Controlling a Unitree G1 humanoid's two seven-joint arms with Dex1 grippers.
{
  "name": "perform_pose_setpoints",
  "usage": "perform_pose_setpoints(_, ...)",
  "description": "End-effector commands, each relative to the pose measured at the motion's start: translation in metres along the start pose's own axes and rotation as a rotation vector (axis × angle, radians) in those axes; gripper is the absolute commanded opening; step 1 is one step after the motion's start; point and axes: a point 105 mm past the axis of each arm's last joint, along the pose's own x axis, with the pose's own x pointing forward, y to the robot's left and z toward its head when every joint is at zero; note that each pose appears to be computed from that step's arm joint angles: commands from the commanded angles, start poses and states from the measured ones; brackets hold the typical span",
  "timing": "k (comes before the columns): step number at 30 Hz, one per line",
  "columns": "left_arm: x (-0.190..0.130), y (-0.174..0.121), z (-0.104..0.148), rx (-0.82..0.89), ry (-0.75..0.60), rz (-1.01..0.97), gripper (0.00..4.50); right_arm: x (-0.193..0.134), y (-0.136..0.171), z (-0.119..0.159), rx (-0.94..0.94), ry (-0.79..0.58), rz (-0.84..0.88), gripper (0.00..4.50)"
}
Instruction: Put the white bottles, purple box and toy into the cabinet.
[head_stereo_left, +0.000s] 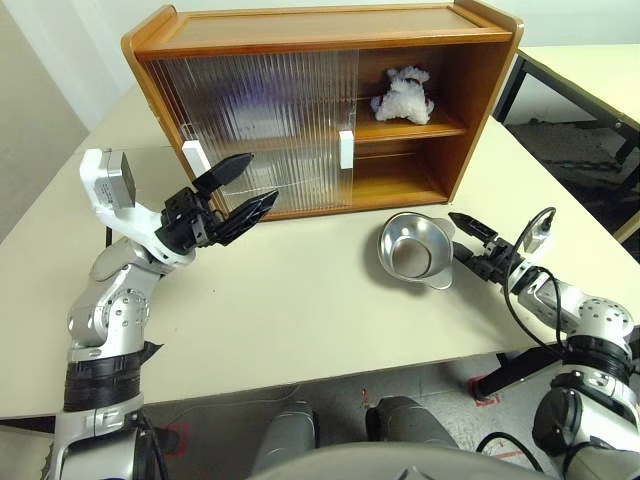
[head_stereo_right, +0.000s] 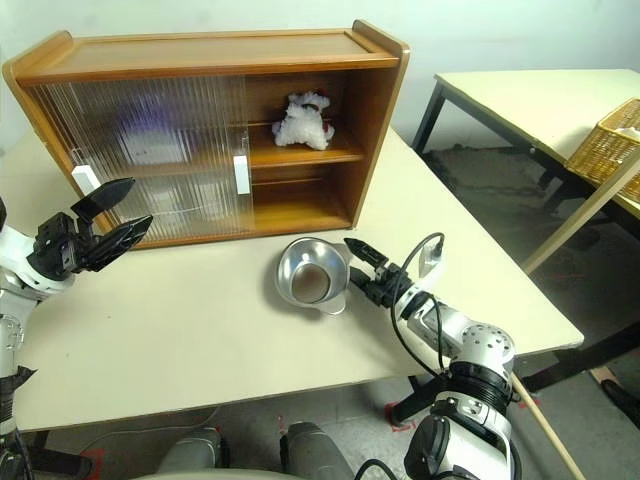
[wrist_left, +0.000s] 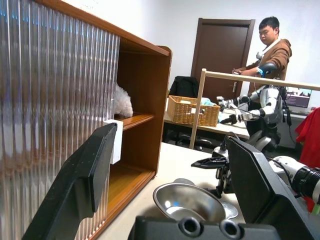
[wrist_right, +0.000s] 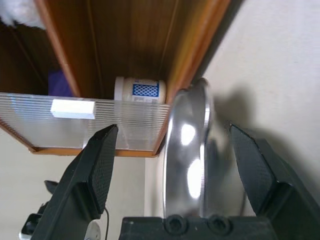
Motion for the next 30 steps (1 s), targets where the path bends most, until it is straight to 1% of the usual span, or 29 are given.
perform_pose_setpoints(1, 0.000, 0.001, 0.006, 0.015, 0.002, -0.005, 4.50, 0.005, -0.001, 0.004, -0.016, -0.008, 0.003, 4.45)
perform_pose_setpoints(17, -0.002, 0.001, 0.009, 0.028, 0.011, -0.004, 4.50, 0.019, -0.003, 0.006, -0.021, -0.016, 0.034, 4.45)
perform_pose_setpoints(20, -0.001, 0.001, 0.009, 0.027, 0.009, -0.004, 4.50, 0.020, -0.001, 0.008, -0.024, -0.020, 0.038, 3.85)
perform_pose_setpoints(21, -0.001, 0.000, 0.009, 0.026, 0.008, -0.003, 4.50, 0.020, -0.001, 0.009, -0.026, -0.023, 0.038, 3.53)
perform_pose_setpoints(26, 0.000, 0.001, 0.009, 0.026, 0.003, -0.003, 4.50, 0.021, 0.003, 0.014, -0.035, -0.038, 0.041, 1.56)
perform_pose_setpoints(27, 0.000, 0.001, 0.009, 0.026, 0.003, -0.003, 4.50, 0.021, 0.004, 0.014, -0.036, -0.040, 0.041, 1.25)
perform_pose_setpoints(29, 0.001, 0.001, 0.009, 0.026, 0.002, -0.004, 4.50, 0.020, 0.004, 0.016, -0.036, -0.046, 0.042, 0.41)
perform_pose_setpoints(30, 0.001, 0.001, 0.009, 0.026, 0.002, -0.004, 4.50, 0.020, 0.004, 0.016, -0.036, -0.048, 0.041, 0.10)
